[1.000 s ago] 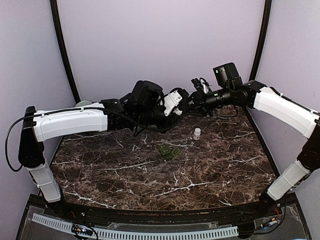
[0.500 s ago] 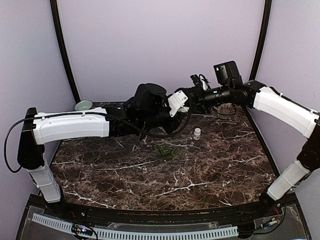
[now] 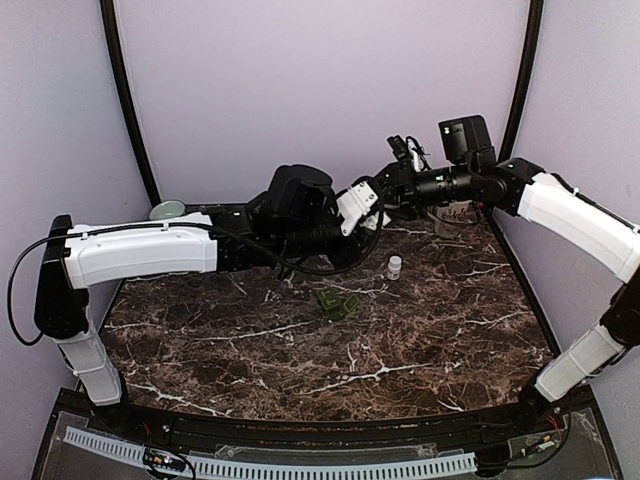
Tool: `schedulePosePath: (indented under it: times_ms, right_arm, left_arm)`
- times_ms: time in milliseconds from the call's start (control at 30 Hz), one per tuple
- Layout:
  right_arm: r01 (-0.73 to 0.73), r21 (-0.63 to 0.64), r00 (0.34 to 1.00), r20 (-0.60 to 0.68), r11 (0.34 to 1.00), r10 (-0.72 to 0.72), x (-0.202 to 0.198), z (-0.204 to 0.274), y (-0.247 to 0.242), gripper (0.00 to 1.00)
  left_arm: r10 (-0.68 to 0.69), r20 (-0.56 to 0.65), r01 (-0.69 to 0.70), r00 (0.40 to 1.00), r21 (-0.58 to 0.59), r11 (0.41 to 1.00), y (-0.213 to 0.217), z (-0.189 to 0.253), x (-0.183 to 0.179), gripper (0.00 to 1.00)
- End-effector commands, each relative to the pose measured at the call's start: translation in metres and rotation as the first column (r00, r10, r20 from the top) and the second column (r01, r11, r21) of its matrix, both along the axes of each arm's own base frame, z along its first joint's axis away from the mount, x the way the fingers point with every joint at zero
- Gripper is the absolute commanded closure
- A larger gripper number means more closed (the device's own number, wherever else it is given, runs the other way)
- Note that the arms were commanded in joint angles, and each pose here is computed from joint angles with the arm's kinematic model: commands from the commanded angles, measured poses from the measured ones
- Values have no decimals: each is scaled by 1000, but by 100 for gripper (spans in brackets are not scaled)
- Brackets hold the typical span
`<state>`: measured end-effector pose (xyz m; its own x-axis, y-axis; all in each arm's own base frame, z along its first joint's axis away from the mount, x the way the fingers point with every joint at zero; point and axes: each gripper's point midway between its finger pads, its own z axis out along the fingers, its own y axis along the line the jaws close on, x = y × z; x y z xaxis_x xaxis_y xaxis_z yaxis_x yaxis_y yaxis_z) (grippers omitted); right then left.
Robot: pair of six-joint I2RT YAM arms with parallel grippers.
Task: Sort the pills into containers
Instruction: Screw the lid of the pill bottle onto the pill bottle, then pass from the left arm to the right
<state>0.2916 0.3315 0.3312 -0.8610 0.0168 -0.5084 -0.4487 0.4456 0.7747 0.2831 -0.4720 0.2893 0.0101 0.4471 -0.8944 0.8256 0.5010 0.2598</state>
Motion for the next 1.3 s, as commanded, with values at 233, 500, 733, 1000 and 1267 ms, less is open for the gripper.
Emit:
schedulePosePath:
  times_ms: [233, 500, 733, 1000, 1267]
  right_arm:
    - [50, -16, 984, 171, 999, -46, 0, 16, -30, 49]
    - [16, 13, 968, 249, 1000, -19, -8, 17, -35, 47]
    - [-50, 53, 953, 302, 997, 32, -21, 31, -32, 46]
    - [-79, 82, 942, 333, 994, 47, -32, 45, -35, 46]
    - [-164, 66, 940, 315, 984, 135, -46, 39, -30, 45]
  left_arm:
    - [-138, -191, 111, 972, -145, 983, 31, 40, -8, 100]
    - [-429, -370, 346, 824, -270, 898, 32, 48, -43, 100]
    - [-597, -540, 463, 594, -378, 802, 25, 40, -67, 100]
    - [-623, -583, 467, 522, -415, 780, 25, 37, -67, 100]
    - [-656, -603, 459, 454, -473, 752, 29, 42, -62, 100]
